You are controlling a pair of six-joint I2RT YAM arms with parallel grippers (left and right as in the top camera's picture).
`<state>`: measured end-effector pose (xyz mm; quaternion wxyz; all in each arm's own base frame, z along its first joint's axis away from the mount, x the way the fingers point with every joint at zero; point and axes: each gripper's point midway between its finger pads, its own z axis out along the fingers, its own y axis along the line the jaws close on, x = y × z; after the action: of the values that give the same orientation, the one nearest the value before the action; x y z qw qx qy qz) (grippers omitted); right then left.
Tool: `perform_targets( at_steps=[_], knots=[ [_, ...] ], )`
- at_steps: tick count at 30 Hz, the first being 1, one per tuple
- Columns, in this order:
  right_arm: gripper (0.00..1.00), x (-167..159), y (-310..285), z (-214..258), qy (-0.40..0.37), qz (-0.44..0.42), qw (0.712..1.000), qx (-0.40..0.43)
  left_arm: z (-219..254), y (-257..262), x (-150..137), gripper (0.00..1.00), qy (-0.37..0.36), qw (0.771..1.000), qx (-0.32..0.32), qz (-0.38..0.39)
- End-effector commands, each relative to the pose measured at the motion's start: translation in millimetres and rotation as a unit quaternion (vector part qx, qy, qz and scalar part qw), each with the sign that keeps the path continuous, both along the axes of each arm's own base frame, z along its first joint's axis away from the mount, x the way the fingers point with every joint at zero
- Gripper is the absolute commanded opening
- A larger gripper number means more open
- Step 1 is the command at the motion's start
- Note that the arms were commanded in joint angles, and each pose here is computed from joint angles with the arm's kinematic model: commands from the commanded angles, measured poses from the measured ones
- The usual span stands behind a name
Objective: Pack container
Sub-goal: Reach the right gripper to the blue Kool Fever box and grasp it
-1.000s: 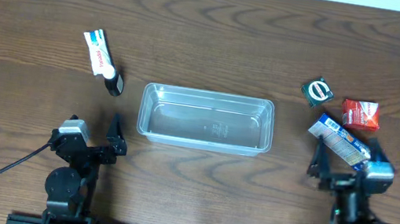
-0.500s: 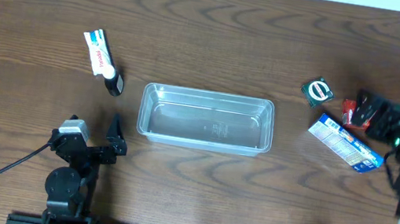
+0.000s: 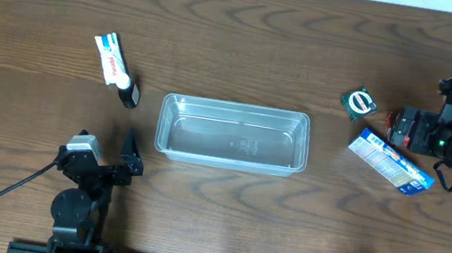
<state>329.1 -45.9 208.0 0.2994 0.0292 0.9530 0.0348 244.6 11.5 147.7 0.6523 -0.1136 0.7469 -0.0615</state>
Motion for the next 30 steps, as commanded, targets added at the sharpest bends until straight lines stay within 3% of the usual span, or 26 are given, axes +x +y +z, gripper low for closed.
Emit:
perform_targets(
  at_steps=[1, 11, 20, 30],
  knots=[
    [0.99, -0.6, -16.4, -11.9, 0.032, 0.018, 0.998, -0.051, -19.3, 2.6, -0.4, 0.98, 0.025, 1.0, 0.005, 0.006],
    [0.95, -9.8, -19.6, -93.8, 0.188, 0.02, 0.982, -0.023, -19.3, 2.6, -0.4, 0.98, 0.025, 1.0, 0.005, 0.006],
    [0.89, -10.9, -18.8, -121.1, 0.23, 0.023, 0.973, -0.011, -19.3, 2.6, -0.4, 0.98, 0.025, 1.0, 0.005, 0.006],
    [0.2, -12.6, -18.3, -121.4, 0.234, 0.01, 0.972, -0.005, -19.4, 2.6, -0.4, 0.98, 0.025, 1.0, 0.005, 0.006]
  ],
)
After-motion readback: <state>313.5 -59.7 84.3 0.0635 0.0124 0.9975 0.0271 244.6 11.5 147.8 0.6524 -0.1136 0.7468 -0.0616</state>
